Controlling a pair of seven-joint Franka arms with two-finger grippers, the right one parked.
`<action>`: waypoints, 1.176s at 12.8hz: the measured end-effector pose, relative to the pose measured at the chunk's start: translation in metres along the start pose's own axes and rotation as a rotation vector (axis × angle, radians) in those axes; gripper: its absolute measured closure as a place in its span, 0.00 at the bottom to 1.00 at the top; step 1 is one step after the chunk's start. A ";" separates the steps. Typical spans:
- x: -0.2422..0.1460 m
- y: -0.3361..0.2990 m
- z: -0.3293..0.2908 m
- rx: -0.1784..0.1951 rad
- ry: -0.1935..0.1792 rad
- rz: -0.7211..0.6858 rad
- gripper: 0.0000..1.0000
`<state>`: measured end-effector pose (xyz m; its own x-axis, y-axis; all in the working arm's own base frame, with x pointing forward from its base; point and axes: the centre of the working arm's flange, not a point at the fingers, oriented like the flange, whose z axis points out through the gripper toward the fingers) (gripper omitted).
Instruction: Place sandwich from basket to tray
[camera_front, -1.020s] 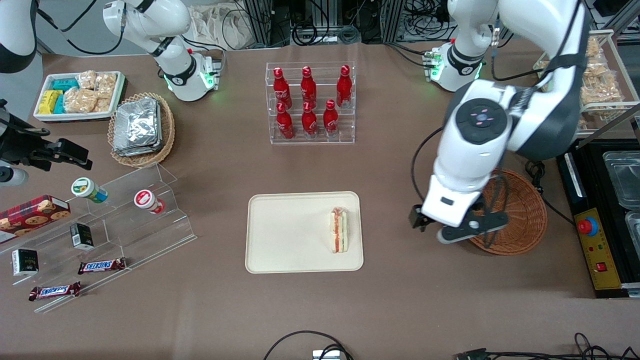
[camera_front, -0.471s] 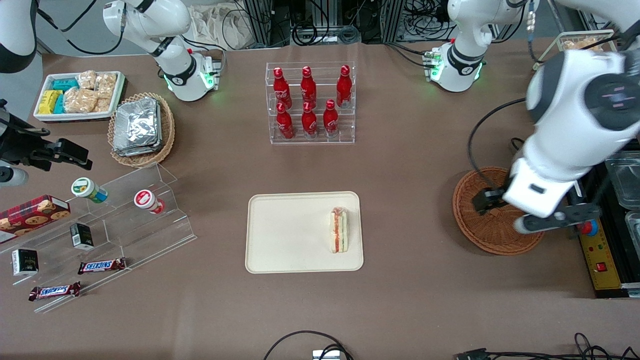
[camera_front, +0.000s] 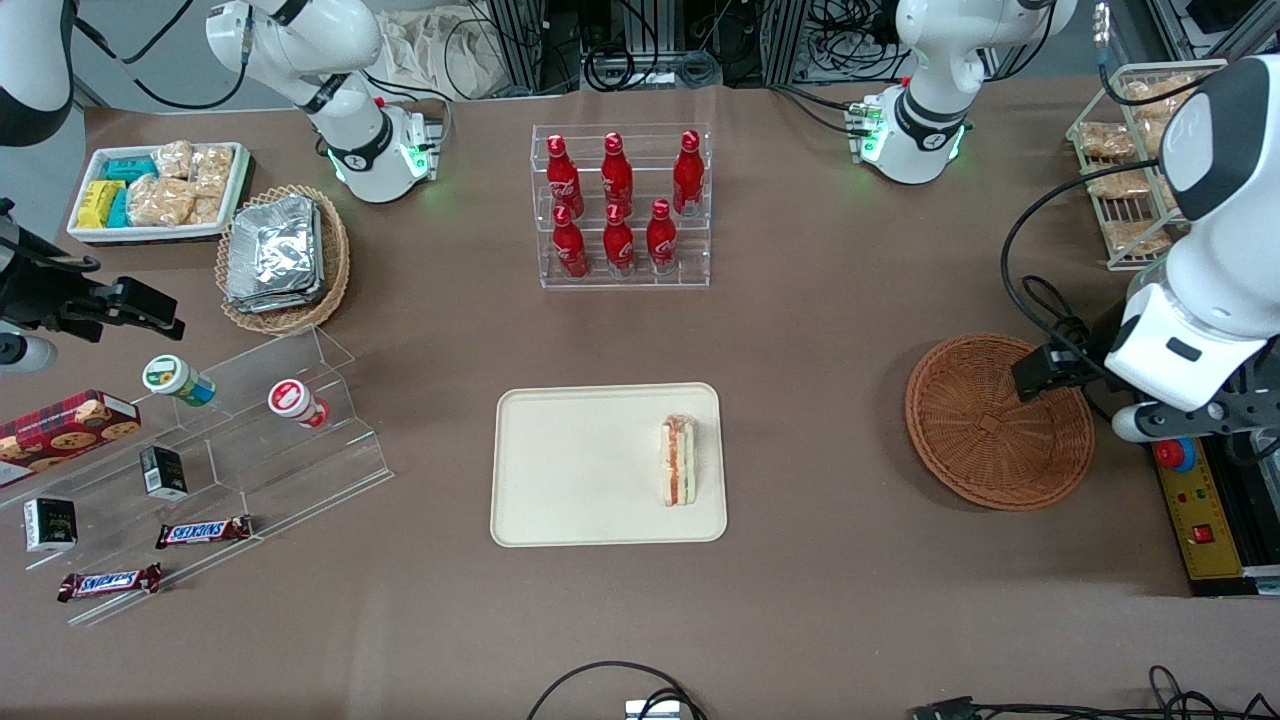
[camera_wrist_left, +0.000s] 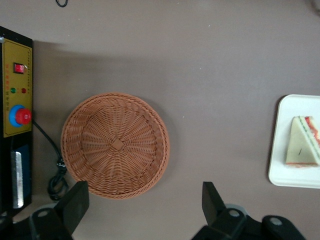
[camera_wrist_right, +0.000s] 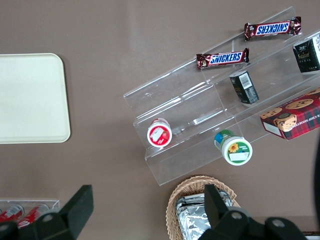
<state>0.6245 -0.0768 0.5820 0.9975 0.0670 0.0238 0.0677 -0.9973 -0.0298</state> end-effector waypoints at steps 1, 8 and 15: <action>-0.002 -0.008 -0.003 -0.001 0.000 0.020 0.00; -0.057 -0.061 -0.040 0.021 -0.028 0.097 0.00; -0.090 -0.065 -0.054 0.015 -0.041 0.126 0.00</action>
